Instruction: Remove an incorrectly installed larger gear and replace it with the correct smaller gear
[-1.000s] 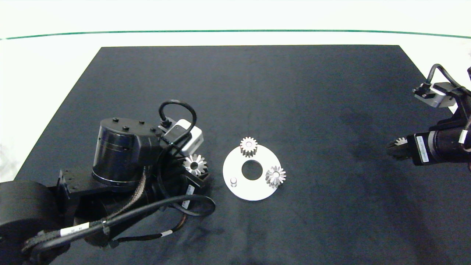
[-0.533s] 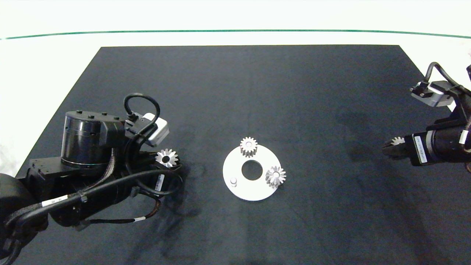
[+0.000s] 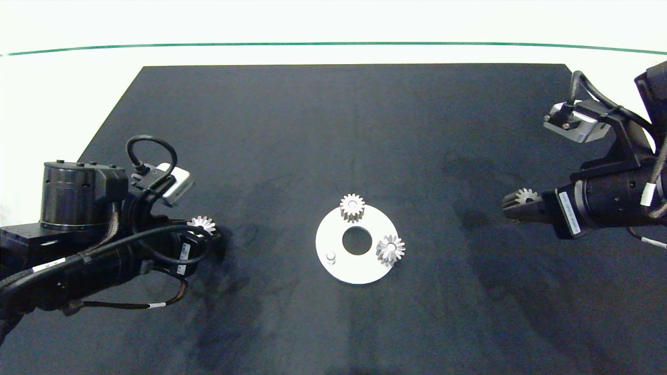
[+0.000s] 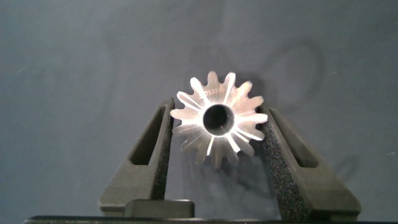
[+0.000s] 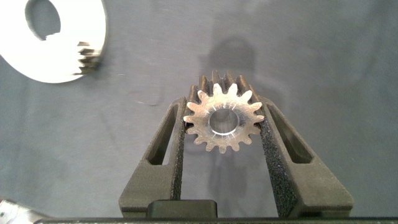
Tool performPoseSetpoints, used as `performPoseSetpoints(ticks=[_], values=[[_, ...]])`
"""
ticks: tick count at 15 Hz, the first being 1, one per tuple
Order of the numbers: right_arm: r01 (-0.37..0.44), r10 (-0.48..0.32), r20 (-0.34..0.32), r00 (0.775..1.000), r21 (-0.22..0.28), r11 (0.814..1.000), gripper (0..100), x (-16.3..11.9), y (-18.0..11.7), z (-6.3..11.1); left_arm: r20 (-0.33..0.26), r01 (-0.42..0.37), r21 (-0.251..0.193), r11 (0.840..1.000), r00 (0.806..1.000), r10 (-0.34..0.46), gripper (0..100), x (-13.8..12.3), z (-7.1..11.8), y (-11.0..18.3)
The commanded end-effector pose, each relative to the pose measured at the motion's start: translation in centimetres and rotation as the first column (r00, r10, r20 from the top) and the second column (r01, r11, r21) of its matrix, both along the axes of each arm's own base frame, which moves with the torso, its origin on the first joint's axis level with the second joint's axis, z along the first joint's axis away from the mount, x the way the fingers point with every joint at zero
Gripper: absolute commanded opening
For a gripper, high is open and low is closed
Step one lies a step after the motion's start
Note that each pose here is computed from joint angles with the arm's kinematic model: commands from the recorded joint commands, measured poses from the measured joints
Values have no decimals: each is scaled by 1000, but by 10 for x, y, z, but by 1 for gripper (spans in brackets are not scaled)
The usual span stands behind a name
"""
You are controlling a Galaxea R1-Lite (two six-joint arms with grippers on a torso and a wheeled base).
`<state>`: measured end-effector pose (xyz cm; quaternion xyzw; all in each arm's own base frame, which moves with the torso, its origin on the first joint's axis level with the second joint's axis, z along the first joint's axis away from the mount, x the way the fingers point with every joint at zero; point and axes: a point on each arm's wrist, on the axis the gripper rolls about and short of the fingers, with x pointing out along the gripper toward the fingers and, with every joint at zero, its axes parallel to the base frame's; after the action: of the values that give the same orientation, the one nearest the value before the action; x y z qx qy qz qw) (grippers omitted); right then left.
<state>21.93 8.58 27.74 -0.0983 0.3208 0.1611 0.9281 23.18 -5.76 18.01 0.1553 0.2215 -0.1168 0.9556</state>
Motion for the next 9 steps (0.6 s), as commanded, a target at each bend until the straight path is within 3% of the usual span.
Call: performPoseSetpoints(ticks=[1, 4, 9], values=[[-79, 79, -15, 997, -27, 997, 22, 9, 24, 4, 19, -28, -19, 999, 999, 28, 100, -7, 5, 15], [-154, 151, -40, 988, -74, 985, 22, 11, 46, 3, 55, -43, -44, 998, 997, 45, 100, -15, 13, 28], [-298, 291, -71, 954, -147, 943, 22, 9, 101, -11, 122, -146, -80, 986, 980, 155, 100, -48, 36, 61]])
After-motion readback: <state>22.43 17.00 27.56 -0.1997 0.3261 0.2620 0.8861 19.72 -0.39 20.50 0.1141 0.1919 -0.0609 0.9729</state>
